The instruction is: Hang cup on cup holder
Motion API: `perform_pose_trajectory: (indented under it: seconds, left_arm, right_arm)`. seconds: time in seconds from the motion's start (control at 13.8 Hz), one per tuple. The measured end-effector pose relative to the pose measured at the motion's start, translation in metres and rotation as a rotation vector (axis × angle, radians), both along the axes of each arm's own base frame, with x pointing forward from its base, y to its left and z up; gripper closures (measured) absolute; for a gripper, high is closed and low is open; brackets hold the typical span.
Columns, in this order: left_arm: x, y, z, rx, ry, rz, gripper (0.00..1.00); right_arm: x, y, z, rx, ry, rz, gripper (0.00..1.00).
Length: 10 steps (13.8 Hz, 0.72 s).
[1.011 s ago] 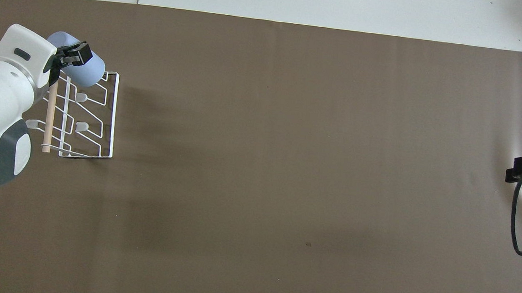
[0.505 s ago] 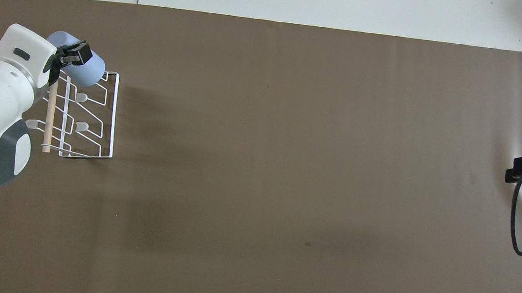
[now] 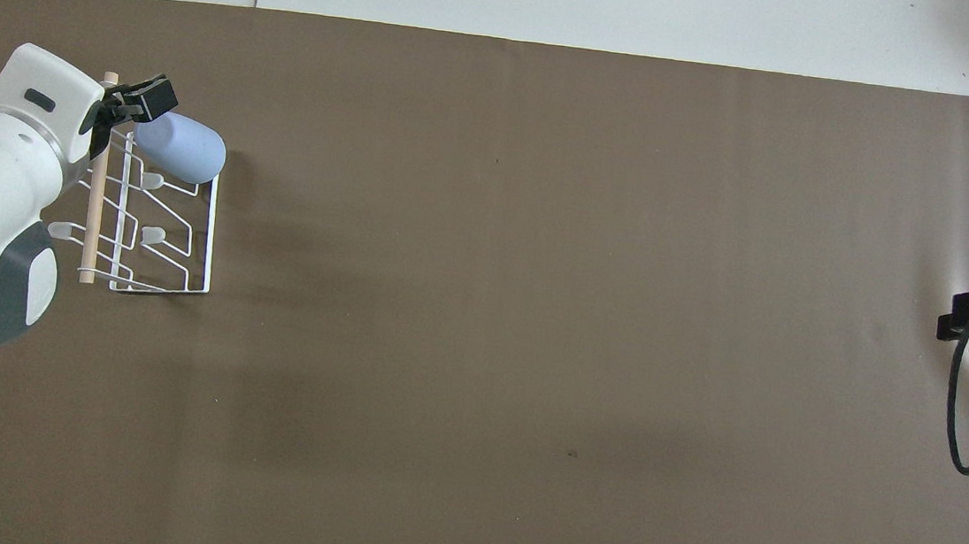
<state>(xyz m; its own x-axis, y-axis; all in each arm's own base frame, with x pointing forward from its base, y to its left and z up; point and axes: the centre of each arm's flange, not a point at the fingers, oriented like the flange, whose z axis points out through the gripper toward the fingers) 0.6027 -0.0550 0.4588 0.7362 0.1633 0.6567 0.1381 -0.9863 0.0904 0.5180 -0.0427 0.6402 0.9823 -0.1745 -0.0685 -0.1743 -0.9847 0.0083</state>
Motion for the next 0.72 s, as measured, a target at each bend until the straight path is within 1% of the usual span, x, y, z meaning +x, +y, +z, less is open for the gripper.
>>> perform_pose_trajectory:
  seconds: [0.29,0.36,0.43,0.58,0.72]
  left_arm:
    - [0.001,0.000,0.003,0.001,-0.003,0.001,0.00]
    - [0.002,0.001,0.004,0.006,0.012,0.006,0.00]
    - [0.005,0.003,0.007,0.020,0.048,0.016,0.00]
    - [0.011,0.006,0.021,0.062,0.123,0.024,0.11]
    - [0.014,0.007,0.032,0.092,0.178,0.024,0.09]
  right_arm:
    - [0.000,0.000,0.000,0.000,0.000,0.000,0.00]
    - [0.000,0.000,0.001,0.000,-0.006,0.000,0.00]
    - [0.002,0.000,0.002,-0.002,-0.020,0.000,0.00]
    - [0.004,0.000,0.006,-0.003,-0.043,0.001,0.00]
    - [0.007,0.000,0.014,-0.006,-0.064,0.001,0.00]
